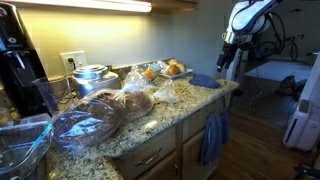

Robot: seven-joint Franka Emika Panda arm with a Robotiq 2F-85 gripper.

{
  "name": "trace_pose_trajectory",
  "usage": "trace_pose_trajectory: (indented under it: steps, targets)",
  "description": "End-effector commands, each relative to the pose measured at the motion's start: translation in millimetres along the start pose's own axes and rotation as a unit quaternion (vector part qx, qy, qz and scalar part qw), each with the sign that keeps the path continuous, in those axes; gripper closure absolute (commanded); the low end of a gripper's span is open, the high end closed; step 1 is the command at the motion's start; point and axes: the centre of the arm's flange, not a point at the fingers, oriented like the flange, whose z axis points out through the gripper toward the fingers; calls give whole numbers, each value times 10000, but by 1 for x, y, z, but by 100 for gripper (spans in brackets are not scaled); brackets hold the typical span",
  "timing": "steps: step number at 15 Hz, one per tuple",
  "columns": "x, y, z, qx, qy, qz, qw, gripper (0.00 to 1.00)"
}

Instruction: Move the towel from the countertop to the hanger on the drawer

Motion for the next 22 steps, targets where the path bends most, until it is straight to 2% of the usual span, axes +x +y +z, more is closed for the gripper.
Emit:
trace_pose_trajectory:
  steps: [1,10,14,17,22]
  targets:
    - [24,15,15,51,155,114,9998,0]
    - [30,10,24,30,71,81,9999,0]
    - [45,15,36,87,439,13,9990,0]
    - [57,24,49,-17,748,-6,9972,0]
    - [77,47,88,29,944,3,9955,0]
